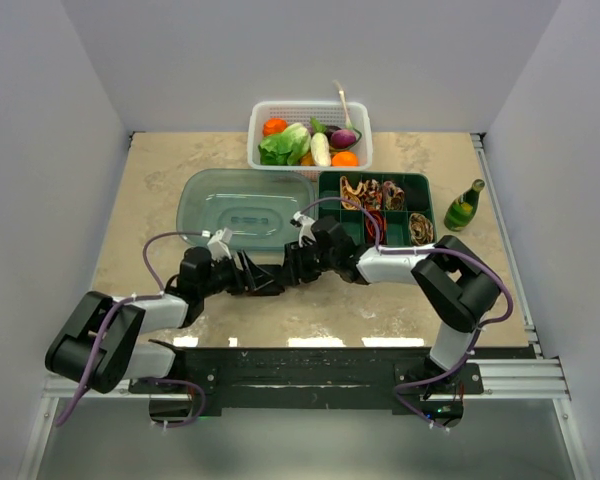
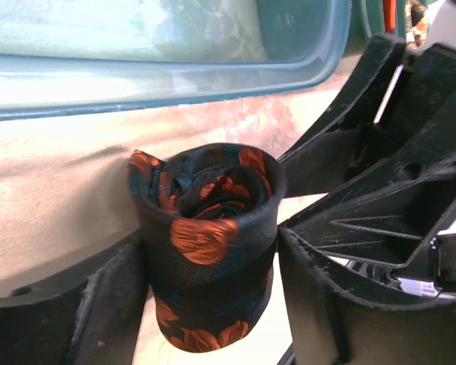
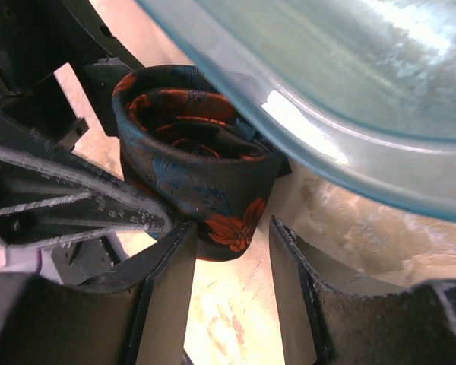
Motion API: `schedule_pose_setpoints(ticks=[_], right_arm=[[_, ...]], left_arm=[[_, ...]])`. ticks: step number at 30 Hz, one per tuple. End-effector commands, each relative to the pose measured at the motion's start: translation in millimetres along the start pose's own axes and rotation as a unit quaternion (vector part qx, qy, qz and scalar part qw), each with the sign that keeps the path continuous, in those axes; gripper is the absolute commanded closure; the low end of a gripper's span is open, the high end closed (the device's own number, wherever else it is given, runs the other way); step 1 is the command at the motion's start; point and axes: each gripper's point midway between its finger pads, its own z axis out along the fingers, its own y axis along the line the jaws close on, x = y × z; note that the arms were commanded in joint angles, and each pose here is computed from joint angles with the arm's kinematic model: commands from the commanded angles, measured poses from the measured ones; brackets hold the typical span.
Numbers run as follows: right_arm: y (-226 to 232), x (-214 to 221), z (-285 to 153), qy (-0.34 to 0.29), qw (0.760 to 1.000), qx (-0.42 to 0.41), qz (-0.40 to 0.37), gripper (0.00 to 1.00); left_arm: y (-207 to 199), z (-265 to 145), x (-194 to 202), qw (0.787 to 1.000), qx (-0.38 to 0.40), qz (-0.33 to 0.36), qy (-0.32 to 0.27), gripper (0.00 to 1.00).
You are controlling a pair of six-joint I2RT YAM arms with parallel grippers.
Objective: Roll the ties
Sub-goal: Pick up the tie at the center of the board.
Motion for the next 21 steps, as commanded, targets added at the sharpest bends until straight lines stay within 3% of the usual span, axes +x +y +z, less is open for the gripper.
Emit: schedule_pose_setpoints(ticks=[1, 7, 10, 14, 21], right_arm=[[17.0, -8.5, -2.4, -0.018, 0.999, -0.040, -0.011, 0.53], [23.1, -9.9, -4.7, -0.023, 0.998, -0.058, -0.022, 0.54], [22.8, -8.5, -5.1, -0.023, 0.997, -0.064, -0.032, 0.55], [21.2, -6.4, -4.4, -0.021, 0.996, -0.072, -0.038, 0.56], [26.4, -6.4, -7.4, -0.027, 0.994, -0.087, -0.060, 0.62]], left_arm=[[-30.8, -3.4, -7.1, 0.996, 0.084, 0.025, -0.016, 0.37], [-55.0, -12.9, -7.0, 0.987, 0.152, 0.040, -0.026, 0.41], [-59.2, -13.8, -2.3, 0.985, 0.165, 0.050, -0.013, 0.35], [-53.7, -11.3, 7.9, 0.986, 0.157, 0.061, 0.006, 0.29], [-47.4, -5.1, 23.7, 0.986, 0.152, 0.060, 0.028, 0.34]])
